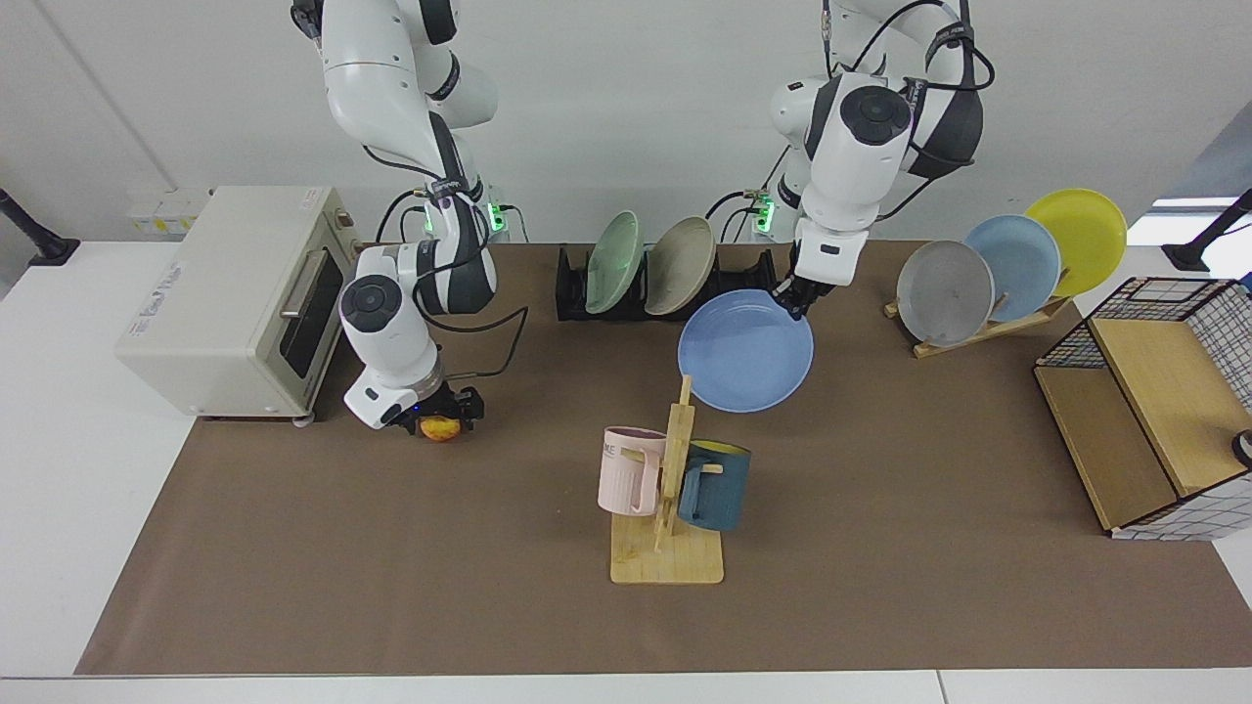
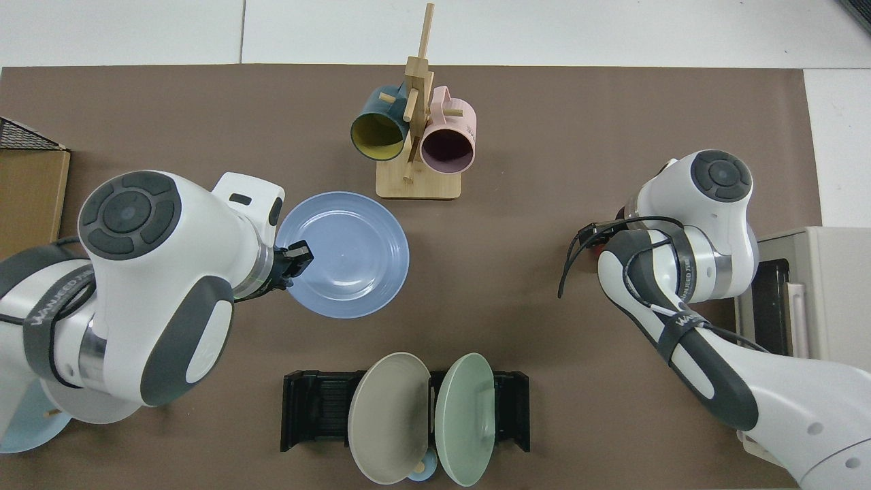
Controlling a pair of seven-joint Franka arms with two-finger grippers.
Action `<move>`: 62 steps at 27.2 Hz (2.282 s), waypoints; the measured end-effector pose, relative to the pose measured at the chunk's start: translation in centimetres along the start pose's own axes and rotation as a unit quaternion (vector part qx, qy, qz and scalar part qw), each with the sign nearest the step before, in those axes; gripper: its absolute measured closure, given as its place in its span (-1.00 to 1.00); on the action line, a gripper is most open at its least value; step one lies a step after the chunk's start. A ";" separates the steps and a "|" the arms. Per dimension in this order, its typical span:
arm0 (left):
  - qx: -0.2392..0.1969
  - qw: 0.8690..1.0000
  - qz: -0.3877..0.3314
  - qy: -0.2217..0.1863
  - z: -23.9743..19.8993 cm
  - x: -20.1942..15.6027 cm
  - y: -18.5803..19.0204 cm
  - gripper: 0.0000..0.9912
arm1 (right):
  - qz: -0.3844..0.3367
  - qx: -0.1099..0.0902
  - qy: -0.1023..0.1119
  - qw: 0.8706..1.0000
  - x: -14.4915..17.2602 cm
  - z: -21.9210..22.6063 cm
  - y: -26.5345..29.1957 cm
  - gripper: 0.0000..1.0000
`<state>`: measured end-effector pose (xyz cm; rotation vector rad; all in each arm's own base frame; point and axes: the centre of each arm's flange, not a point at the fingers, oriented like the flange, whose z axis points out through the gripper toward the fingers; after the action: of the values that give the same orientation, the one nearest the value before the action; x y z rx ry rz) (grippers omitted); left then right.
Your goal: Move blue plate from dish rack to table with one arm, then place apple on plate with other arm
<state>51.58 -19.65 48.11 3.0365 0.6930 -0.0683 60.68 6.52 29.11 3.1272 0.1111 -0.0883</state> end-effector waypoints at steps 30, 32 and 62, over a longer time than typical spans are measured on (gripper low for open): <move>-0.092 0.995 -0.012 -0.032 13.9 -5.1 4.2 0.93 | -0.014 0.004 0.041 0.999 0.6 -12.9 -1.6 -0.40; -0.092 0.995 -0.006 -0.031 13.9 -5.0 4.1 0.80 | -0.014 0.004 0.043 0.999 0.6 -13.3 -1.6 -0.40; 0.028 0.997 0.069 -0.024 0.1 2.2 -4.3 -1.00 | -0.040 0.008 0.052 0.998 -0.4 -14.3 -10.0 -0.40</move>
<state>51.64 -14.83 47.87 3.1157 0.4860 -0.1589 60.39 16.61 43.34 3.1428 0.2392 0.0743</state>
